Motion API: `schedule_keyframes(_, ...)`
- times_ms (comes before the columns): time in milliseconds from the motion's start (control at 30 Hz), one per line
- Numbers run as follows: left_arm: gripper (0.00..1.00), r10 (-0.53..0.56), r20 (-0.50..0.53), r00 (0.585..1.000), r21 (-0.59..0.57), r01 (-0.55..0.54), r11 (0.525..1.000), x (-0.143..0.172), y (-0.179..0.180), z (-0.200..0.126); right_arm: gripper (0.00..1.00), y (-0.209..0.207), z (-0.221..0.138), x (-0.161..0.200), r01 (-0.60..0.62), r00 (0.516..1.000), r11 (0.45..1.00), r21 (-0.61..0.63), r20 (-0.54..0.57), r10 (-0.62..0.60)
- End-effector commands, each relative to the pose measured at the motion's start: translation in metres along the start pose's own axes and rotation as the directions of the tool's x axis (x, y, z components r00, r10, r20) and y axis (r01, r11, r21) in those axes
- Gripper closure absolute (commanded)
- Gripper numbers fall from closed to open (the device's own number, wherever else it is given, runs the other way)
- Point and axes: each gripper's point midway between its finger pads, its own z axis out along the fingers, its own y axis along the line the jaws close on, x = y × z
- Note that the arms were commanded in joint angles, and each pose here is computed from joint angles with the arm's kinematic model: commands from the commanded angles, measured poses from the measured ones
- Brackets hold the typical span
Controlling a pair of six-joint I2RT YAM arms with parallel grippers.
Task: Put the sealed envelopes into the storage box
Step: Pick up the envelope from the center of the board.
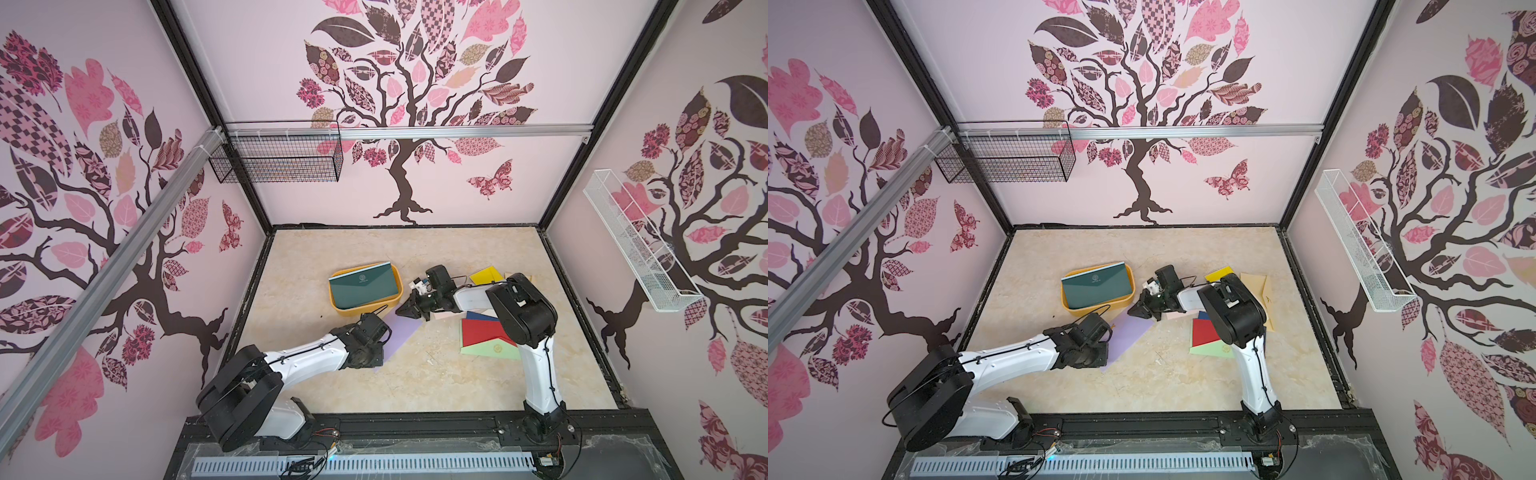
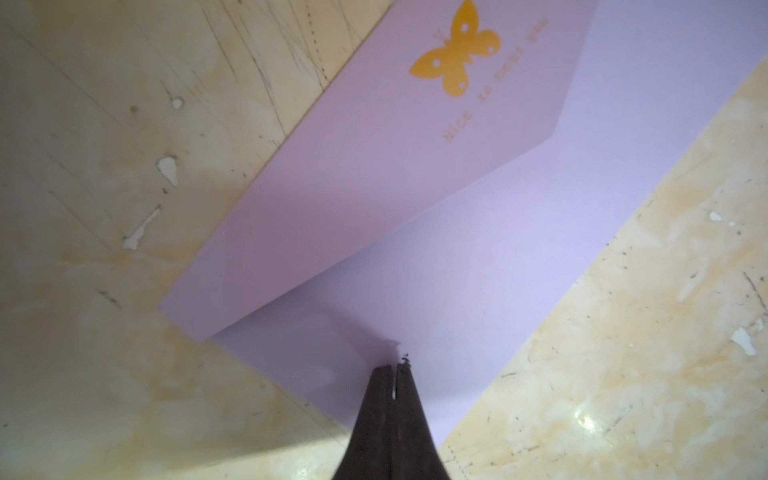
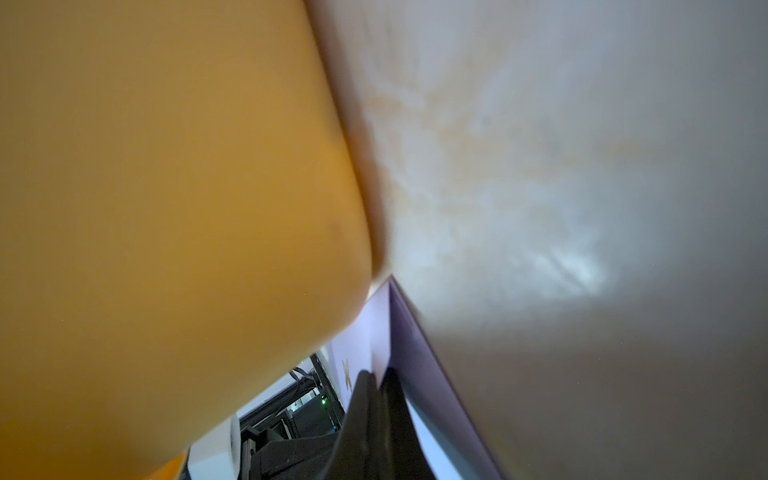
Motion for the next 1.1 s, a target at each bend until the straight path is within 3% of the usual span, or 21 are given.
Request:
schedule_keyframes(0,1.00,0.017,-0.108,0.994,-0.103,-0.029,0.994,0.035,0.031,0.017,1.00,0.000,0.005,0.000,0.040,0.999,0.999,-0.006,-0.005,-0.040)
schedule_keyframes(100,0.98,0.026,-0.089,0.996,-0.067,-0.032,0.997,0.031,0.025,0.010,1.00,0.002,0.000,0.005,0.089,0.996,0.996,-0.007,0.000,-0.089)
schedule_keyframes(267,0.63,0.061,0.003,0.998,0.079,-0.061,0.995,0.011,-0.003,-0.029,1.00,0.006,-0.010,0.015,0.181,0.983,0.983,-0.029,0.020,-0.181)
schedule_keyframes(467,0.45,0.066,0.177,0.982,0.196,-0.101,0.975,-0.018,-0.020,-0.095,1.00,0.015,-0.025,0.027,0.288,0.957,0.956,-0.052,0.061,-0.285)
schedule_keyframes(633,0.41,0.061,0.231,0.971,0.245,-0.119,0.962,-0.036,-0.025,-0.119,1.00,0.030,-0.037,0.037,0.365,0.930,0.927,-0.089,0.084,-0.358)
schedule_keyframes(733,0.40,0.071,0.197,0.978,0.270,-0.123,0.955,-0.044,-0.027,-0.117,1.00,0.047,-0.049,0.048,0.441,0.897,0.887,-0.140,0.110,-0.429)
schedule_keyframes(933,0.38,0.201,0.115,0.973,0.270,-0.225,0.936,-0.052,-0.044,-0.111,1.00,0.070,-0.070,0.074,0.570,0.822,0.795,-0.210,0.127,-0.555)
schedule_keyframes(1067,0.37,0.238,0.115,0.964,0.308,-0.262,0.914,-0.056,-0.056,-0.112,1.00,0.084,-0.082,0.087,0.627,0.778,0.736,-0.254,0.161,-0.607)
